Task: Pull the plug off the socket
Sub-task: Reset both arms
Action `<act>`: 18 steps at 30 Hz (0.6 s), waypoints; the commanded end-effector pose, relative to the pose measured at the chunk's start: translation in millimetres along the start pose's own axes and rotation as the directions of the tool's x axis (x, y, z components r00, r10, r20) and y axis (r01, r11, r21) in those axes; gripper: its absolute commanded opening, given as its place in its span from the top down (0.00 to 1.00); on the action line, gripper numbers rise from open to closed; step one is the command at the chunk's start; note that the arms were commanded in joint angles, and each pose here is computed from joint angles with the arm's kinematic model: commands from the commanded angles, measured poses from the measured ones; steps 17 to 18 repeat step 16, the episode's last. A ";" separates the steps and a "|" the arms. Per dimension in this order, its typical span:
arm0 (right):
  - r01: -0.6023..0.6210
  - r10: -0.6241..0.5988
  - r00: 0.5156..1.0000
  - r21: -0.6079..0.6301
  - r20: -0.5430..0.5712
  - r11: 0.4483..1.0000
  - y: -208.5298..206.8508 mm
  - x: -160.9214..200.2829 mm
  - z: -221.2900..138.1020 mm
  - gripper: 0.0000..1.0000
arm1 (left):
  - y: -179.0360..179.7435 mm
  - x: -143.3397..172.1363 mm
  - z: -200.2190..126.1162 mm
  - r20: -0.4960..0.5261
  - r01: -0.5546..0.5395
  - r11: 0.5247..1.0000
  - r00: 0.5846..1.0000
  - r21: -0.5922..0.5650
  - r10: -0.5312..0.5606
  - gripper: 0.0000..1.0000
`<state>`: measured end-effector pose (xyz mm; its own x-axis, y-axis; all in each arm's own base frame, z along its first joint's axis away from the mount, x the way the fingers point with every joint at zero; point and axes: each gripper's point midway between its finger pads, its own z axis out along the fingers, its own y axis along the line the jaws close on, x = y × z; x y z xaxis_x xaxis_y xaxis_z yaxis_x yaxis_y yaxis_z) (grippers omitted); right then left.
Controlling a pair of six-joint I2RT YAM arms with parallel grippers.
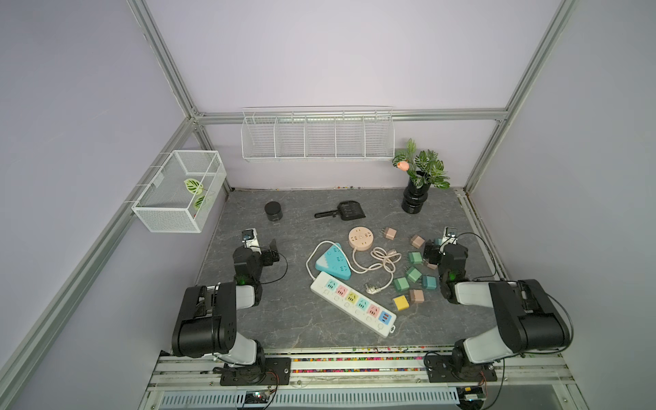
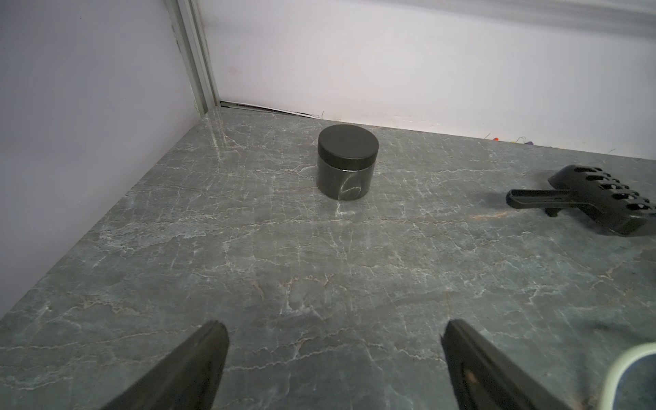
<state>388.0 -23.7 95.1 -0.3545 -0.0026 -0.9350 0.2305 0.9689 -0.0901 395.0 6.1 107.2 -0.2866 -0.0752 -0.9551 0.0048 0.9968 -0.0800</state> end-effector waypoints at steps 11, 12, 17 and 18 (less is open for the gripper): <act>0.004 -0.004 0.999 0.001 0.051 1.000 -1.8 0.7 -10.3 0.01 | -3.7 -12.1 0.6 0.035 -0.015 1.000 0.999 0.014 0.014 0.00; 0.006 -0.006 0.999 0.006 0.037 1.000 -2.1 1.5 -8.3 0.01 | -3.2 -12.4 0.6 0.035 -0.016 1.000 0.999 0.013 0.015 0.00; 0.011 -0.011 1.000 0.005 0.024 1.000 -0.6 0.7 -5.3 0.01 | -6.6 -13.1 -1.8 0.051 -0.029 0.999 0.998 0.022 0.028 0.00; 0.011 -0.011 1.000 0.005 0.024 1.000 -0.6 0.7 -5.3 0.01 | -6.6 -13.1 -1.8 0.051 -0.029 0.999 0.998 0.022 0.028 0.00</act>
